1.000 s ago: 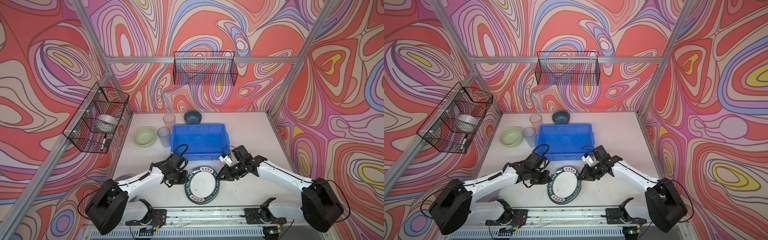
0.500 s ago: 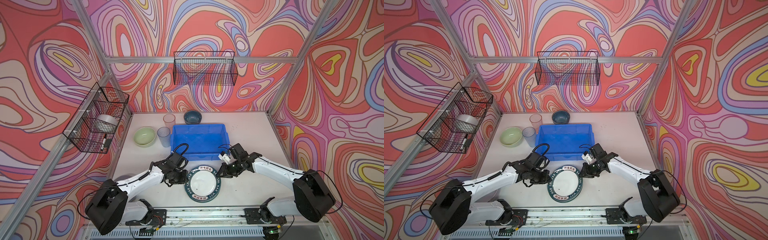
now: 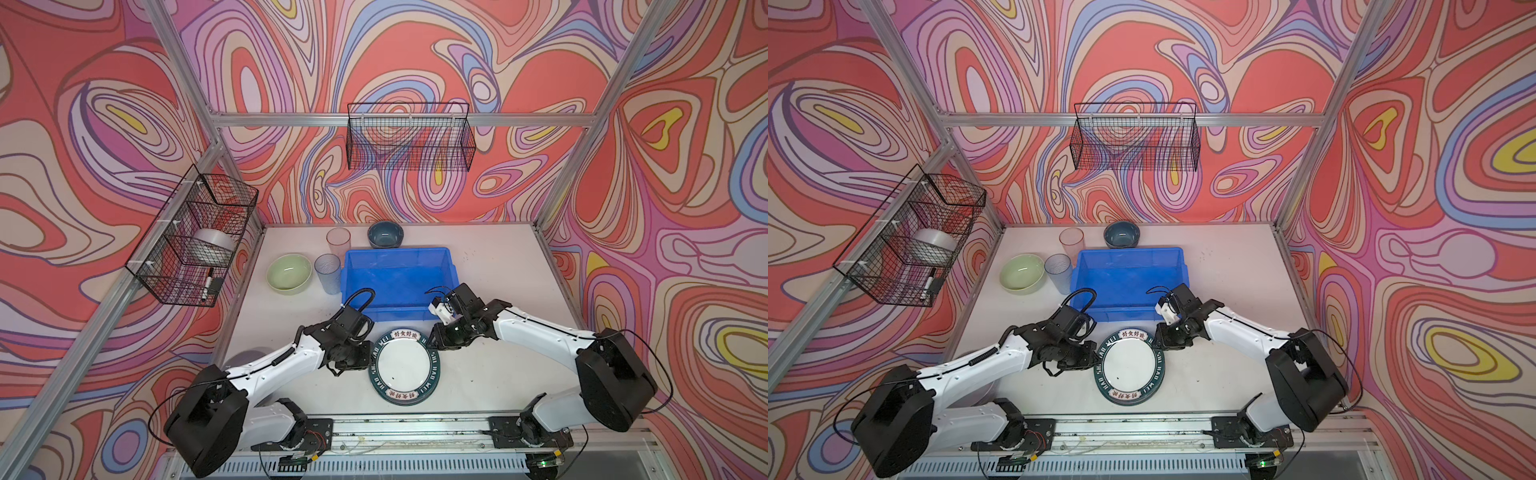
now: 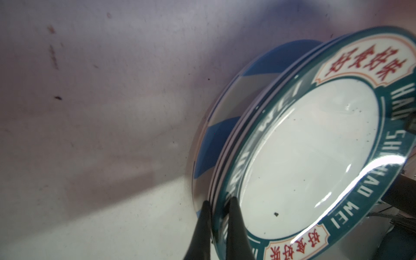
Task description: Place the mixed dishes into the plastic bin
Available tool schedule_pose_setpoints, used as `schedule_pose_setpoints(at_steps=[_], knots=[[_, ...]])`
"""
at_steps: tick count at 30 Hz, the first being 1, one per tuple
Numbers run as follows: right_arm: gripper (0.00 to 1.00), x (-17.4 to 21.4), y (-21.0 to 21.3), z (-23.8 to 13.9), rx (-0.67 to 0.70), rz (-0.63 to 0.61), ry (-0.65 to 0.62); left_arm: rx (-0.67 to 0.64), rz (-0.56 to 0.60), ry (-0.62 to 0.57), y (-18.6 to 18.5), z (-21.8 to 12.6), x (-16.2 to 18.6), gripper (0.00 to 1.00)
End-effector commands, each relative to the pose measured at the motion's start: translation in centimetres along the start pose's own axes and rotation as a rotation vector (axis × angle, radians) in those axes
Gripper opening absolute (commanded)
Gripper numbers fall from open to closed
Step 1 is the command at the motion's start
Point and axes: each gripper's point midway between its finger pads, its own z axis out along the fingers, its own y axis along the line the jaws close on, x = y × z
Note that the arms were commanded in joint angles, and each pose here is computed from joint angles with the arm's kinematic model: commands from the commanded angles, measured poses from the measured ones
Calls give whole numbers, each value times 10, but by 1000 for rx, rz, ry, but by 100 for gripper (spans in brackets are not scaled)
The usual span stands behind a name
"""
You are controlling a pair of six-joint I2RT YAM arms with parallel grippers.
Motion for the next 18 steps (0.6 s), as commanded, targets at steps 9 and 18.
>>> schedule_pose_setpoints(at_steps=[9,18], knots=[[47,6,-15,-28,190,16,3,-56,-34,3,21,5,13,0],[31,40,5,-13,65,64,55,-42,-32,-10,20,3,14,0]])
